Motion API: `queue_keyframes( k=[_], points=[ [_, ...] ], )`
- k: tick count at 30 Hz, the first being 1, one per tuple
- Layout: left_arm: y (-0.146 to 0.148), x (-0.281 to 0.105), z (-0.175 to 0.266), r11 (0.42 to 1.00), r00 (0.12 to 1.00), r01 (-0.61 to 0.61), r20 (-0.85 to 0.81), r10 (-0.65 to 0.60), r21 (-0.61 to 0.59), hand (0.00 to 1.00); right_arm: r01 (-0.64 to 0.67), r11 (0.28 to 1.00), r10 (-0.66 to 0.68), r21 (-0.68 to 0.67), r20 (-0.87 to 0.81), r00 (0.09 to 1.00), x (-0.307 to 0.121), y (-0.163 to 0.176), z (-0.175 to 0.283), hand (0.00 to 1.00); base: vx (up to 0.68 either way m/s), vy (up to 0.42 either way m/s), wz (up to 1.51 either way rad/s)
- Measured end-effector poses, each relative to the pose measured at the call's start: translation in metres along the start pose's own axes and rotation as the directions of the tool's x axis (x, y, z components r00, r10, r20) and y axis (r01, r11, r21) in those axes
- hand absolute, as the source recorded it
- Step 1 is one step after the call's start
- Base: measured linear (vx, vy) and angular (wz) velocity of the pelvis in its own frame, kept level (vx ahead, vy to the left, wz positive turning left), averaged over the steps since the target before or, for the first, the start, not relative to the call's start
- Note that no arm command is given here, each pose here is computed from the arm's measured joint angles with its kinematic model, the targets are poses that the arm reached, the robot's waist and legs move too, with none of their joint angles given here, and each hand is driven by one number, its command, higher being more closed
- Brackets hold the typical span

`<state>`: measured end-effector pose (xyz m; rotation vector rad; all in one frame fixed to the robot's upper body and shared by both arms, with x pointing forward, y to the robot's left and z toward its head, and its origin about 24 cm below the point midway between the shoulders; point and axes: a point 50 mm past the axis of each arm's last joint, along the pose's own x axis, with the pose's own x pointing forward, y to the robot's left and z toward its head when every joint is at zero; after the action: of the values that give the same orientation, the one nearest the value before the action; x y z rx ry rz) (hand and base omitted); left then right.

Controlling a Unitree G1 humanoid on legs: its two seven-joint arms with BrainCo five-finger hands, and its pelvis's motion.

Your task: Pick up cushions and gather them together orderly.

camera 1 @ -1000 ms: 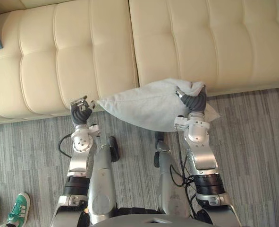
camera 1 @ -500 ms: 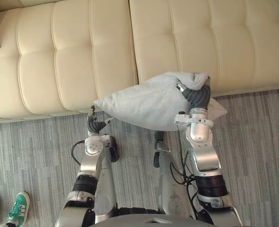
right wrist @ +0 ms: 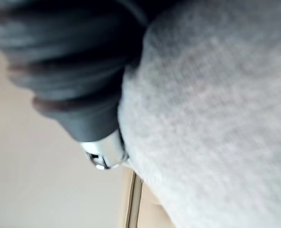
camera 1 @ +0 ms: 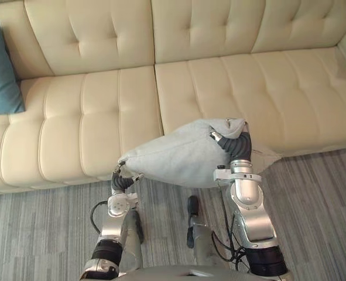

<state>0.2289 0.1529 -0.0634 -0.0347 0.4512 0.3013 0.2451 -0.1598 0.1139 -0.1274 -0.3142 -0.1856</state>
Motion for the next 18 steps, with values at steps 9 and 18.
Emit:
queue_keyframes(
  k=[9,18],
  points=[
    [0.019,-0.014,-0.032,1.000,0.994,0.008,-0.112,-0.011,-0.029,0.00,0.009,1.000,-0.009,-0.013,-0.003,1.000,0.002,-0.009,-0.003,1.00,-0.02,-0.001,-0.02],
    [0.017,-0.018,-0.043,0.996,0.985,0.083,-0.151,-0.080,0.011,0.00,-0.004,1.000,0.004,-0.012,0.003,1.000,0.003,-0.010,-0.002,1.00,-0.05,-0.002,-0.01]
  ],
)
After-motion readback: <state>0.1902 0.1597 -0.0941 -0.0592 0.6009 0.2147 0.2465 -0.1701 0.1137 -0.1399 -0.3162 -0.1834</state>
